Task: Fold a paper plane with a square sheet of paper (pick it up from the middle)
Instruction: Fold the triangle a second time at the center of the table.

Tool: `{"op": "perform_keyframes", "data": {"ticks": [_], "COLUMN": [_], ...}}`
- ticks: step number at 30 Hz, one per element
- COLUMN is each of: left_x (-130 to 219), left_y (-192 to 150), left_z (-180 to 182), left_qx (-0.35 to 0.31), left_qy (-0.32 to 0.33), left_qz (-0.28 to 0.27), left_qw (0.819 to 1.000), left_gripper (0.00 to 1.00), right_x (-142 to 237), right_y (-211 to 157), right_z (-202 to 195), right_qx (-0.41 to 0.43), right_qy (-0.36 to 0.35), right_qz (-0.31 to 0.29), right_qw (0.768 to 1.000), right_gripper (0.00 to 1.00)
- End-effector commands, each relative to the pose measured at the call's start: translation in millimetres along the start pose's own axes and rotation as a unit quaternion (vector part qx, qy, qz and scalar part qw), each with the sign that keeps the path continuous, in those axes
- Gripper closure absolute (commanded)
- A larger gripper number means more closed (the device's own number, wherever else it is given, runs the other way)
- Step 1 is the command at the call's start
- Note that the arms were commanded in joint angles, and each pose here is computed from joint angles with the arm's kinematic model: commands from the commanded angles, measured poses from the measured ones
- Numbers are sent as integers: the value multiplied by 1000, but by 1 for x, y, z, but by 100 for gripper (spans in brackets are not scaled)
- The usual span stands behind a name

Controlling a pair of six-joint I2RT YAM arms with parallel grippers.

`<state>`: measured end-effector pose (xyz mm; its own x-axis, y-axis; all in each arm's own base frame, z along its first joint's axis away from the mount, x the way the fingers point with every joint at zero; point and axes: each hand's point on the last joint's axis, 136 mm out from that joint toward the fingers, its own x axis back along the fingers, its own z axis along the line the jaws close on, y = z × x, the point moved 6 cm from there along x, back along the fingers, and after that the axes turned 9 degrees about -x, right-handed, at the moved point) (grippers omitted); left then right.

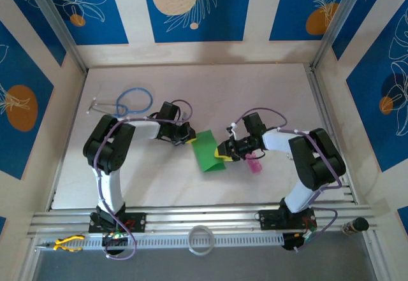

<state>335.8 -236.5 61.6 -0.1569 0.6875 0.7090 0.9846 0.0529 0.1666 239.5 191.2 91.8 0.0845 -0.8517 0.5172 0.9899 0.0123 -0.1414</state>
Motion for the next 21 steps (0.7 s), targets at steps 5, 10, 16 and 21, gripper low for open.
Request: {"op": "perform_keyframes", "data": {"ticks": [5, 10, 16, 21], "left_x": [-11, -11, -8, -5], "left_y": [-12, -13, -14, -14], "left_z": [23, 23, 21, 18], "left_qx": [21, 22, 18, 12], "left_qy": [41, 39, 37, 30], "left_qz": [26, 26, 23, 17], "left_qw": [999, 999, 999, 999], "left_gripper": [88, 89, 88, 87], "right_x": [2, -6, -11, -13], "right_y": [-7, -6, -1, 1], "right_z": [4, 6, 2, 1], "right_qx": [2, 0, -6, -10], "right_qy": [4, -2, -17, -19], "right_qz": [2, 2, -10, -7], "right_qw": [1000, 1000, 1000, 1000], "right_gripper": [70, 71, 73, 78]}}
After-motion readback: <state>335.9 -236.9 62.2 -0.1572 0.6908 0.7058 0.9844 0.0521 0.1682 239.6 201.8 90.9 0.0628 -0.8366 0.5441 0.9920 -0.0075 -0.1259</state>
